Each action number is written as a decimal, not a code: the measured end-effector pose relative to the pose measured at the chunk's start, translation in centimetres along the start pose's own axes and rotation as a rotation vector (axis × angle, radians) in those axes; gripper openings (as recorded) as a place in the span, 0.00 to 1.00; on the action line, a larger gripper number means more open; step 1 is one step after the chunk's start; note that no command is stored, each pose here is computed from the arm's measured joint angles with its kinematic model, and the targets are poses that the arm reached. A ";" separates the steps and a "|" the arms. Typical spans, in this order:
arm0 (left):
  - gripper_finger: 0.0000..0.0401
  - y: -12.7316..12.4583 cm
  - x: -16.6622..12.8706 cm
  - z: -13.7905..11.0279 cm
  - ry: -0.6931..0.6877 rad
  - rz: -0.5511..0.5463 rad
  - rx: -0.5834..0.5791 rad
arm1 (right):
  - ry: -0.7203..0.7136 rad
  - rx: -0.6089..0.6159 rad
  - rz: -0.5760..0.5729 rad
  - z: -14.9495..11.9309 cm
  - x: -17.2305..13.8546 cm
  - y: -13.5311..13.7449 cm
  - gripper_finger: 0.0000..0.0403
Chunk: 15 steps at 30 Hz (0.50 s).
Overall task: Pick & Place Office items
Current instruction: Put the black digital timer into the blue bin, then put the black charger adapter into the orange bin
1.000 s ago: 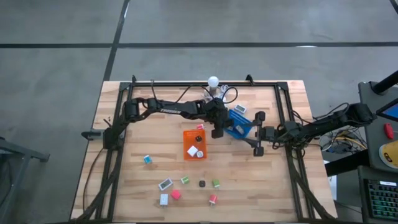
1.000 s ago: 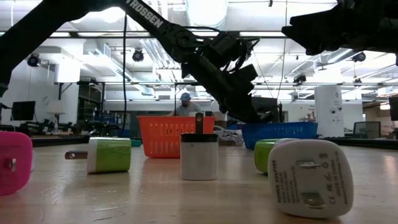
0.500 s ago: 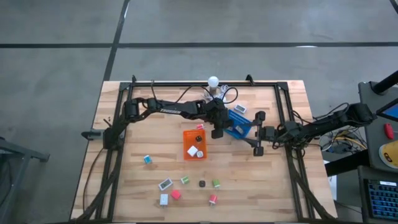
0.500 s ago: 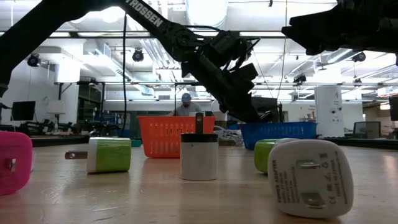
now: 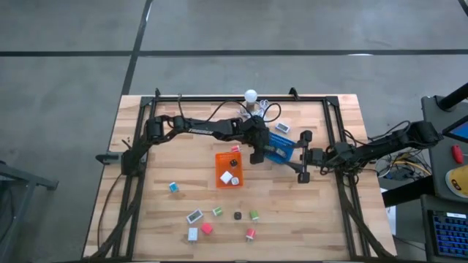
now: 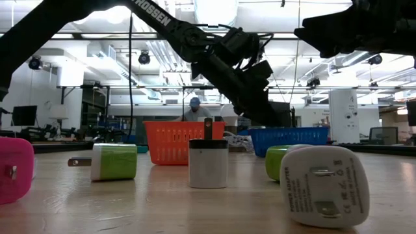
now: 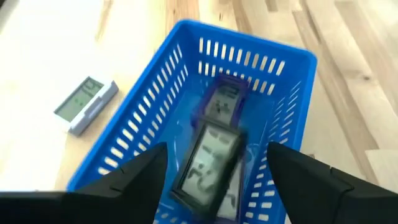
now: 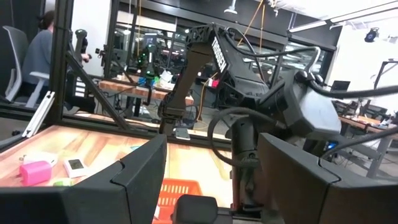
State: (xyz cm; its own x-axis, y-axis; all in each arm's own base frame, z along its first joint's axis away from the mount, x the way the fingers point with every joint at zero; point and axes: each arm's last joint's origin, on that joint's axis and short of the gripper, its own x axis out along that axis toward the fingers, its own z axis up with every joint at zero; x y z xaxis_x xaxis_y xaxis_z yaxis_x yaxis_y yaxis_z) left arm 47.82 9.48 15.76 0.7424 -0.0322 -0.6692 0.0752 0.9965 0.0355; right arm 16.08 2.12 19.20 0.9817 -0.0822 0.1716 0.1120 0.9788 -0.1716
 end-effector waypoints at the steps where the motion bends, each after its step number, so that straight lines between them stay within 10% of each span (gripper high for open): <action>1: 0.71 0.0 0.0 0.1 -0.004 0.000 0.004 | 0.001 0.000 -0.002 0.0 0.0 0.0 0.61; 15: 0.71 -0.5 -2.1 1.9 -0.052 0.001 0.100 | 0.030 0.007 0.004 -0.3 0.0 0.1 0.61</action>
State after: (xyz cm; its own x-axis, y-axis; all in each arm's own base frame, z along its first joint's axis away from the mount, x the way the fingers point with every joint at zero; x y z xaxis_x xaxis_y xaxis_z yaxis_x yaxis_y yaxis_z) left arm 47.49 8.92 18.56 0.7760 -0.0382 -0.6295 0.1391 0.9840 0.1117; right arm 16.14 2.13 18.91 0.9863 -0.0834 0.1421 0.1067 0.9805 -0.1651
